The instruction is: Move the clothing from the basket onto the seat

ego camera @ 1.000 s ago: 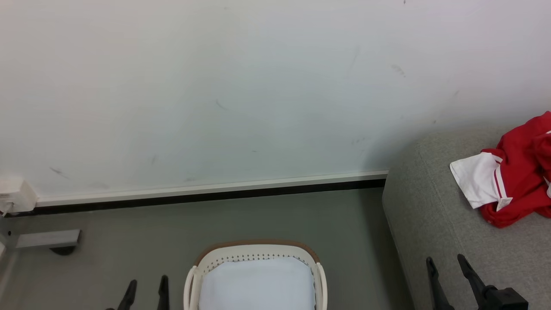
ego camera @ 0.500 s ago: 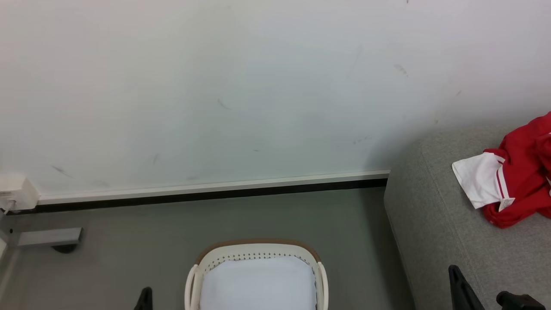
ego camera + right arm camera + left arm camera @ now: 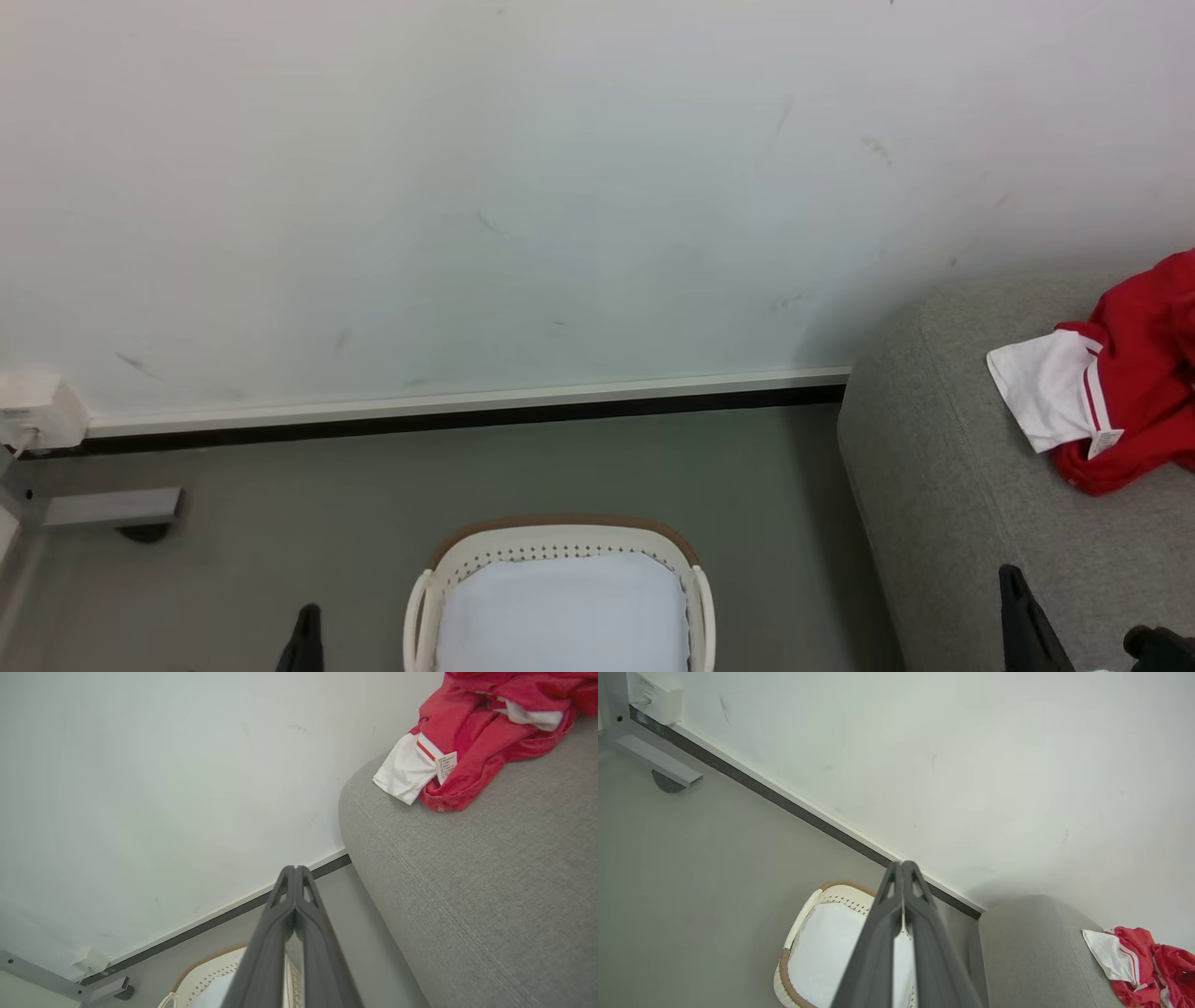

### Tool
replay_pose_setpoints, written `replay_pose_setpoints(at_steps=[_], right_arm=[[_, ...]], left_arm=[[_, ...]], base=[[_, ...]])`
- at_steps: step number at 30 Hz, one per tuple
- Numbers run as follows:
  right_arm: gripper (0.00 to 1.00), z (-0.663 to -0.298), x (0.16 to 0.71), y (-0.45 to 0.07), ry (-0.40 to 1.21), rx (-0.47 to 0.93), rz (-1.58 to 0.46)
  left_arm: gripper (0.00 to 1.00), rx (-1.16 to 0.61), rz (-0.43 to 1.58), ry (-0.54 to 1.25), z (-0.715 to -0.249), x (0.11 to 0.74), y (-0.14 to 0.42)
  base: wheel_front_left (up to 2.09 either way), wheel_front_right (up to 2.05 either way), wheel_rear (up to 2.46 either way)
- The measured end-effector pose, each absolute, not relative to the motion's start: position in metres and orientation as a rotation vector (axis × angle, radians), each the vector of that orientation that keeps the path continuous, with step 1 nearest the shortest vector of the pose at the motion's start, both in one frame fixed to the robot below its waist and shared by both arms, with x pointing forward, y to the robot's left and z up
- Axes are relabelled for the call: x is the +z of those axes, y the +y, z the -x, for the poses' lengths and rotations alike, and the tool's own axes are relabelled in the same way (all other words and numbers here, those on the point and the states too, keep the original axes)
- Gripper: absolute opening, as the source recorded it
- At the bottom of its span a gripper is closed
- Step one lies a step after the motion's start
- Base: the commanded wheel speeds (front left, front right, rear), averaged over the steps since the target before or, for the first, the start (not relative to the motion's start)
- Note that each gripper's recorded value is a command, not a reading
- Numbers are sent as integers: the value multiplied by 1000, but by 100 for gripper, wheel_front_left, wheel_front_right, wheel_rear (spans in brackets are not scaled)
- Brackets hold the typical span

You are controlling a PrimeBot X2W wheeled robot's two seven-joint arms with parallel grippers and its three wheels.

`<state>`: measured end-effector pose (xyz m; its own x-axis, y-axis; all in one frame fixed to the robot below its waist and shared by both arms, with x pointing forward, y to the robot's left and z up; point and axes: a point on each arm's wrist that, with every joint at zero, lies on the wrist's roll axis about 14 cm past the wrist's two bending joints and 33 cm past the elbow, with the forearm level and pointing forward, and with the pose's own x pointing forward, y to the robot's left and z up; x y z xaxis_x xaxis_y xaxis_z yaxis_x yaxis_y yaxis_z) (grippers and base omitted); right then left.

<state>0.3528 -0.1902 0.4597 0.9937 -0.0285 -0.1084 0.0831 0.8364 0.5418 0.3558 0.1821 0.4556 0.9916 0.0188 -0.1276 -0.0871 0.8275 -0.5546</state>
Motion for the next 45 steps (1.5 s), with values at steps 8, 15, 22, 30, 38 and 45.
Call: replay_pose_setpoints(at_steps=[8,15,22,30,38,45], right_arm=[[0,-357,465,-193,88,-74,-693],[0,-360,467,-195,85,-85,-790],[0,-362,469,-197,80,-92,-877],[0,-365,472,-198,75,-93,-974],[0,-369,477,-199,64,-89,-1059],[0,-371,480,-199,59,-85,-1131]], left_arm=[[0,70,707,114,-360,459,184],[0,77,805,113,-363,462,186],[0,80,886,105,-367,466,187],[0,85,987,101,-369,469,189],[0,80,1068,93,-372,473,190],[0,77,1135,86,-374,476,191]], base=[[0,0,0],[0,0,0],[0,0,0],[0,0,0],[0,0,0],[0,0,0]])
